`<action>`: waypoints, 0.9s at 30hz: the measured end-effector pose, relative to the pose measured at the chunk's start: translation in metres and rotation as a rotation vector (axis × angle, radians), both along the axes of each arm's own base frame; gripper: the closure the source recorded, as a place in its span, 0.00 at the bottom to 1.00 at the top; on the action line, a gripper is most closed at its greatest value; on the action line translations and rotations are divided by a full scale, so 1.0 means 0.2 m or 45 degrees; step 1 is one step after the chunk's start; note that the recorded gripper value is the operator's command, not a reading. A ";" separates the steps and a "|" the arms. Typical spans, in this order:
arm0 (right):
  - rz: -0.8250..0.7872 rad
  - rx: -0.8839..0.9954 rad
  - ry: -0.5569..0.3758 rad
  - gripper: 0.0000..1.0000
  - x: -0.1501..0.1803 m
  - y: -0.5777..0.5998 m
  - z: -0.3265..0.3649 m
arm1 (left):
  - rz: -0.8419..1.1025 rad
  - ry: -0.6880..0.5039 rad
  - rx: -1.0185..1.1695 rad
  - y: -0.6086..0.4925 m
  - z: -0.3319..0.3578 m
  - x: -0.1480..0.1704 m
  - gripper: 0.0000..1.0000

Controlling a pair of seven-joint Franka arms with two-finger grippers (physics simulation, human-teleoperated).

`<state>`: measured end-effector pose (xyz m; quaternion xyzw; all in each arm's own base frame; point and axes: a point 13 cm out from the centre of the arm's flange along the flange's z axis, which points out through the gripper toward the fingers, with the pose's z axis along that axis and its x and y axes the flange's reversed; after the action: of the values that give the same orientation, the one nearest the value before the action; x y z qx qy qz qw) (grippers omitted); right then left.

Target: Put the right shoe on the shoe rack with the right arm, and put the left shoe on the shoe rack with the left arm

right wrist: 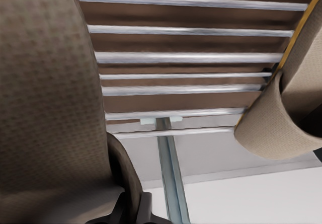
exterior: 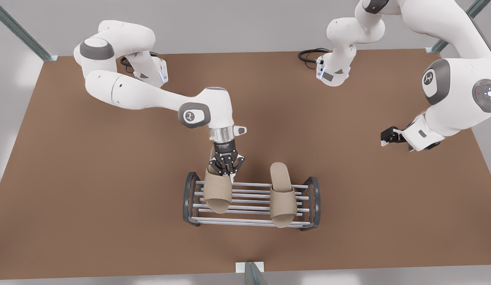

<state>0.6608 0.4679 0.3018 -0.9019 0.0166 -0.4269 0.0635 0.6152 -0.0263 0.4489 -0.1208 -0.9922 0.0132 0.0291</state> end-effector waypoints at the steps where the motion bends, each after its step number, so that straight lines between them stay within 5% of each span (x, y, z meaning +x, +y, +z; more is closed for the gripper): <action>1: -0.015 0.001 -0.003 0.79 0.01 0.02 -0.02 | -0.009 0.001 0.000 0.00 0.00 0.00 0.00; 6: -0.092 0.000 -0.037 0.79 0.15 0.00 -0.14 | -0.048 0.004 -0.003 0.00 0.00 0.00 0.00; 16: -0.087 0.014 -0.065 0.77 0.12 0.08 -0.35 | -0.102 0.010 -0.006 0.00 -0.02 0.00 0.00; 17: -0.083 0.016 -0.073 0.68 0.11 0.09 -0.36 | -0.106 0.011 -0.006 0.00 -0.02 0.00 0.00; 18: -0.081 0.017 -0.080 0.47 0.11 0.10 -0.37 | -0.109 0.012 -0.006 0.00 -0.02 0.00 0.00; 19: -0.078 0.018 -0.085 0.42 0.11 0.10 -0.38 | -0.113 0.011 -0.007 0.00 -0.02 0.00 0.00; 22: -0.076 0.032 -0.096 0.30 0.11 0.11 -0.39 | -0.122 0.011 -0.007 0.00 -0.02 0.00 0.00; 27: -0.095 0.052 -0.098 0.26 0.12 0.08 -0.39 | -0.139 0.013 -0.007 -0.01 -0.02 -0.01 0.00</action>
<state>0.6857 0.4845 0.2245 -0.8820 0.0564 -0.4631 0.0665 0.6139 -0.0289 0.4453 -0.1747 -0.9839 0.0148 0.0345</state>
